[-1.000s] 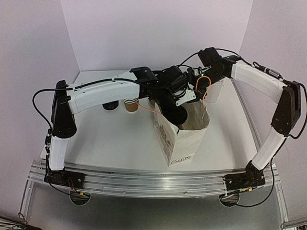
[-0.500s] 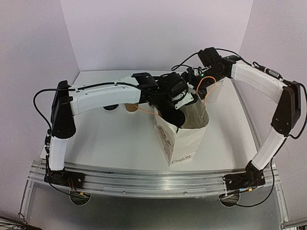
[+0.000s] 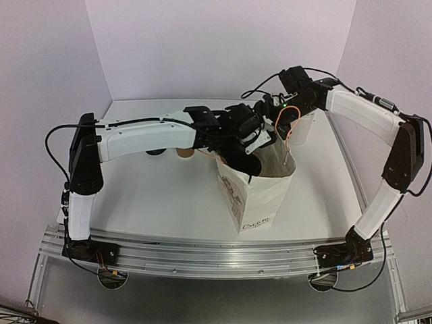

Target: Pack the takeout coffee

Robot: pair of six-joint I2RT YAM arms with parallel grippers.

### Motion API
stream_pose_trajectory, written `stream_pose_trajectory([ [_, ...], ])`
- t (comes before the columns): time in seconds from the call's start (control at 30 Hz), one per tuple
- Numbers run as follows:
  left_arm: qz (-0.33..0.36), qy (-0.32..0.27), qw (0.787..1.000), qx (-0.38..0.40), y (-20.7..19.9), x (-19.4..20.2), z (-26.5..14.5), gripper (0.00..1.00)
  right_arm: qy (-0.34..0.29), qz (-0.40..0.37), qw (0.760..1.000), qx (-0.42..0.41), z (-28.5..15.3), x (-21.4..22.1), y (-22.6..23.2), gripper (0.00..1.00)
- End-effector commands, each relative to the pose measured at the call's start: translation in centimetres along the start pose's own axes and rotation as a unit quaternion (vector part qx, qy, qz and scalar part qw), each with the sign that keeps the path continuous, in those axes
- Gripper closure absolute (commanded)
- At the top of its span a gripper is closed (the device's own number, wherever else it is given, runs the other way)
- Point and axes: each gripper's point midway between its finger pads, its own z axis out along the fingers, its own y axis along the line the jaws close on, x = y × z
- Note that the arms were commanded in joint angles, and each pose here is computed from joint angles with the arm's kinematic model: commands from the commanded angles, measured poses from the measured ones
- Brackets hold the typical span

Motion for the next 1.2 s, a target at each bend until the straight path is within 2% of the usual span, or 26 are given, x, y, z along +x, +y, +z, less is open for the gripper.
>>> stream_pose_trajectory([
  [0.0,-0.062,0.135,0.986,0.075,-2.1,9.0,2.9,0.91,-0.015,-0.035,0.999,-0.031,-2.7,0.8,2.3,0.18],
  [0.13,-0.077,0.146,0.978,0.129,-4.3,10.6,1.9,0.87,-0.02,-0.036,0.999,-0.029,-3.0,0.9,2.2,0.17],
  [0.43,-0.023,0.14,0.987,0.069,-2.3,10.0,3.8,0.83,-0.021,-0.035,0.999,-0.025,-3.0,1.0,2.0,0.17],
  [0.63,0.003,0.142,0.988,0.063,-3.0,10.2,4.5,0.79,-0.028,-0.04,0.999,-0.025,-3.5,1.0,2.1,0.17],
  [0.73,0.015,0.117,0.993,0.024,-1.4,8.4,3.9,0.72,-0.032,-0.044,0.998,-0.025,-3.8,1.0,2.1,0.17],
  [0.87,0.063,0.041,0.997,0.001,0.4,3.2,1.4,0.56,-0.039,-0.055,0.997,-0.033,-4.2,0.4,3.0,0.16],
  [0.97,0.093,-0.005,0.996,-0.003,0.8,-0.3,-0.6,0.51,-0.043,-0.057,0.997,-0.037,-4.3,0.0,3.5,0.16],
  [1.07,0.097,-0.022,0.995,0.007,0.6,-2.1,-1.9,0.45,-0.047,-0.06,0.996,-0.042,-4.5,-0.4,4.0,0.16],
  [1.17,0.082,-0.012,0.996,0.027,0.0,-1.7,-2.1,0.38,-0.049,-0.063,0.996,-0.044,-4.7,-0.6,4.3,0.16],
])
